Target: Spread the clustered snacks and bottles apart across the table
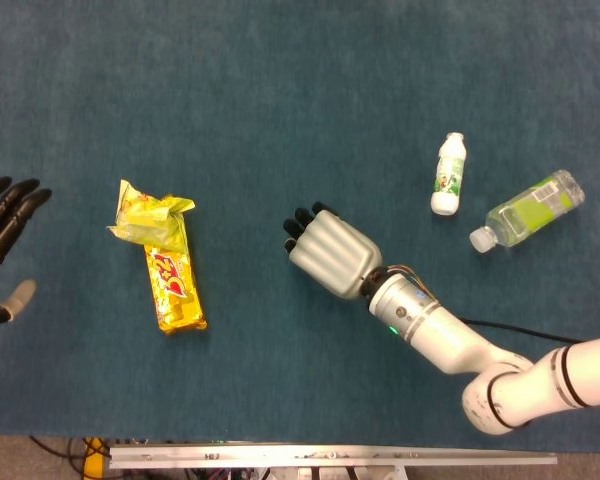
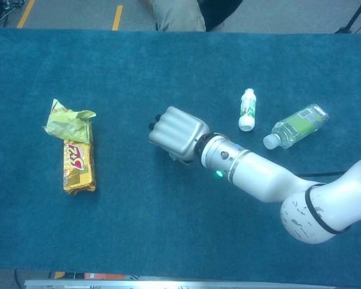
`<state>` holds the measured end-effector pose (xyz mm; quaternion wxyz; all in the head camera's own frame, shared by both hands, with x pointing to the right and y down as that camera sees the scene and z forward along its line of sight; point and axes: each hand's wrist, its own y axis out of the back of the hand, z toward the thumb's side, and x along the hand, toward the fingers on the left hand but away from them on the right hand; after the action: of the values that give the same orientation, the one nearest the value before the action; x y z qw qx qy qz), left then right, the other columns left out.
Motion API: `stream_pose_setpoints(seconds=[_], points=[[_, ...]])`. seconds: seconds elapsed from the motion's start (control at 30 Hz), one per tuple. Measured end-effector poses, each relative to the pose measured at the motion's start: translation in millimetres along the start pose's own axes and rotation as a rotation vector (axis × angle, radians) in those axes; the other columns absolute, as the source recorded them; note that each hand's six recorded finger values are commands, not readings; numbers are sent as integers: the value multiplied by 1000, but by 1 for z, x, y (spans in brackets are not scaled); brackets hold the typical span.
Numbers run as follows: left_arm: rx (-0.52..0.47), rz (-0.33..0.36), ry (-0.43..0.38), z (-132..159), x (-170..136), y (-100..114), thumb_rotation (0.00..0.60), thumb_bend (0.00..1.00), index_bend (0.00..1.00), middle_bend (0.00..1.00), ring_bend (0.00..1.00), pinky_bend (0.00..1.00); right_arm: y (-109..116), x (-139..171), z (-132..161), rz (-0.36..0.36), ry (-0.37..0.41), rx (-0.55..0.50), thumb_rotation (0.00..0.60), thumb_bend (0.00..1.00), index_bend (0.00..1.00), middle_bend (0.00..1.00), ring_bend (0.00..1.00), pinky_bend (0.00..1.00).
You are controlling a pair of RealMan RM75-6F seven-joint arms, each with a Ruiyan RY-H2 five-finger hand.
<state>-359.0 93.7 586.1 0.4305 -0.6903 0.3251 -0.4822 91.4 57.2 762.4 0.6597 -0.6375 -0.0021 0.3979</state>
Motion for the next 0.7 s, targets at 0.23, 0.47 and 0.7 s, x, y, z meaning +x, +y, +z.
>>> stream_pose_setpoints(seconds=[0.23, 0.47, 0.7], points=[[-4, -5, -2, 0, -2, 0, 600, 323, 25, 77, 37, 189, -2, -2, 0, -3, -7, 18, 600, 173, 495, 326, 285, 435], [-9, -10, -3, 0, -3, -1, 600, 323, 25, 77, 36, 188, -4, -4, 2, -1, -9, 24, 600, 172, 523, 331, 287, 435], [-17, -12, -3, -1, -4, -1, 600, 323, 25, 75, 36, 188, -6, -6, 4, 2, -11, 33, 600, 175, 571, 336, 292, 435]])
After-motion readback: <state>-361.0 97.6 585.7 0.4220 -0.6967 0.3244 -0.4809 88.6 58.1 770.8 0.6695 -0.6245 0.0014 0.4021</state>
